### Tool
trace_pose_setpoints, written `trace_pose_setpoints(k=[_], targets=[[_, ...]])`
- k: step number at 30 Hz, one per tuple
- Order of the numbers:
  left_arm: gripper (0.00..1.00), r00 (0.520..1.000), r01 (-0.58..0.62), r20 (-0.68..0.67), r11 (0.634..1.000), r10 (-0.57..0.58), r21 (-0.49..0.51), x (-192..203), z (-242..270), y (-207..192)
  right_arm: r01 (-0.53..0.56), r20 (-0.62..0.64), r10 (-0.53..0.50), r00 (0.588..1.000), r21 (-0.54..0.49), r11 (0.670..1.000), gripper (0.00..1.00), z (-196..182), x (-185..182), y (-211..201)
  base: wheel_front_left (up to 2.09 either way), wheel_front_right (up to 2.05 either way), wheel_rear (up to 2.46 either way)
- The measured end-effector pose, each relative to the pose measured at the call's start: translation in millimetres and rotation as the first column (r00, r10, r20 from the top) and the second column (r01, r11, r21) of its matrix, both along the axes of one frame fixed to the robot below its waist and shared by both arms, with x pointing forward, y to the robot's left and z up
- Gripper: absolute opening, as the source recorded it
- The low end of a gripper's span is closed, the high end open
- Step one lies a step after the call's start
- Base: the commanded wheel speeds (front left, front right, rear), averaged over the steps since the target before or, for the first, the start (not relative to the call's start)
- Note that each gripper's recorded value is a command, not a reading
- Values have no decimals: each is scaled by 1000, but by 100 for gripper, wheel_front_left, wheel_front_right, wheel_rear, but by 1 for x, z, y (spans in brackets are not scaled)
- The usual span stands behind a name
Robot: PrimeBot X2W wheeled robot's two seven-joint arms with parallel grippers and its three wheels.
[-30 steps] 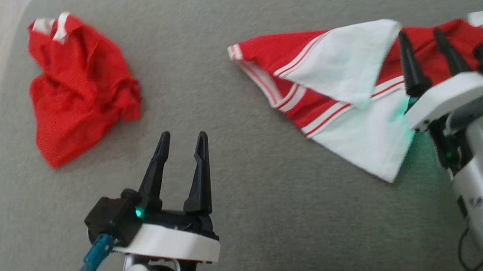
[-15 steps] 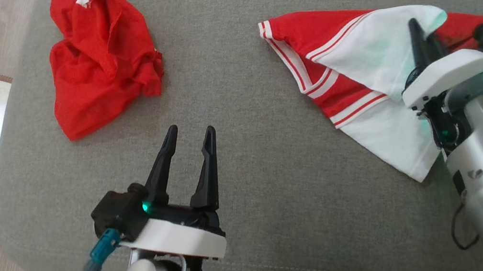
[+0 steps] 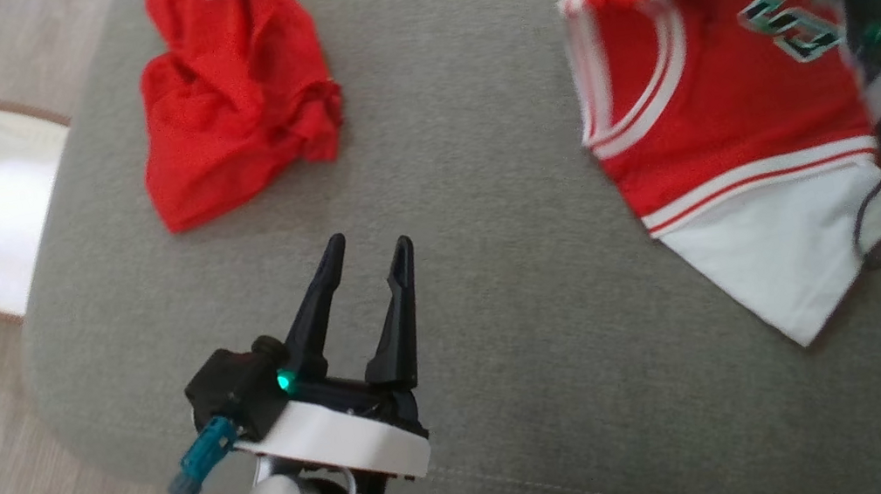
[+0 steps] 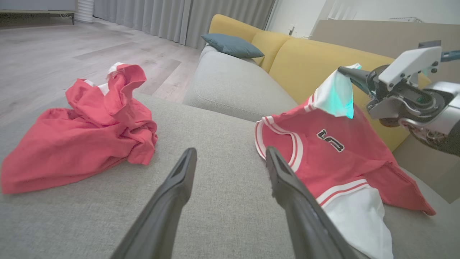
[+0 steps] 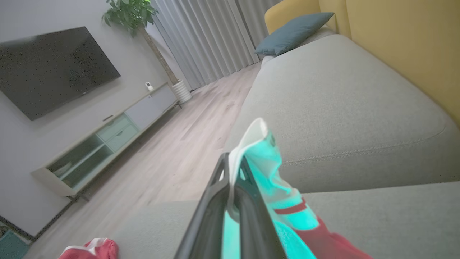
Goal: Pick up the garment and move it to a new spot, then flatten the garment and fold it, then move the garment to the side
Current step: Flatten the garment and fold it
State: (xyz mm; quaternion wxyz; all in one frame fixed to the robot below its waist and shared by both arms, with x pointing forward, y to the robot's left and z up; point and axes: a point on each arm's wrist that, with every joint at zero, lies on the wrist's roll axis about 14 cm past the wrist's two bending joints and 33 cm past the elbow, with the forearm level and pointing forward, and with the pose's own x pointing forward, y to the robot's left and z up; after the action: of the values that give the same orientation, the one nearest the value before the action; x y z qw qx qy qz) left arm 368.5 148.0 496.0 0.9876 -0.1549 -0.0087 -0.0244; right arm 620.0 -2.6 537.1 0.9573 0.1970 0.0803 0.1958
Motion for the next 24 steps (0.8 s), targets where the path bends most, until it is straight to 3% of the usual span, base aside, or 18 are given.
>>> trace_pose_setpoints(k=[6, 7, 8, 11, 19, 24], targets=[[100, 1000, -29, -10, 1000, 29, 7, -6, -1, 8, 28, 61, -19, 998, -136, 990, 0, 23, 30, -1, 0, 0, 0], [100, 999, -32, -12, 999, 32, 8, -7, -2, 9, 31, 71, -20, 997, -155, 987, 43, 26, 34, -1, 0, 0, 0], [100, 999, -35, -15, 999, 35, 5, -6, -3, 9, 29, 71, -16, 997, -181, 983, 100, 26, 36, -1, 0, 0, 0], [100, 999, -33, -18, 999, 33, 0, -5, -4, 8, 37, 82, -17, 997, -253, 967, 100, 26, 38, -8, 0, 0, 0], [100, 1000, 11, 6, 1000, -11, -8, 0, 2, -5, 95, 125, -66, 990, -240, 966, 100, 32, 27, -29, 0, 0, 0], [100, 998, 40, 44, 999, -40, 8, 6, 12, -12, 114, 153, -75, 985, -265, 958, 100, 24, 1, -43, 0, 0, 0]])
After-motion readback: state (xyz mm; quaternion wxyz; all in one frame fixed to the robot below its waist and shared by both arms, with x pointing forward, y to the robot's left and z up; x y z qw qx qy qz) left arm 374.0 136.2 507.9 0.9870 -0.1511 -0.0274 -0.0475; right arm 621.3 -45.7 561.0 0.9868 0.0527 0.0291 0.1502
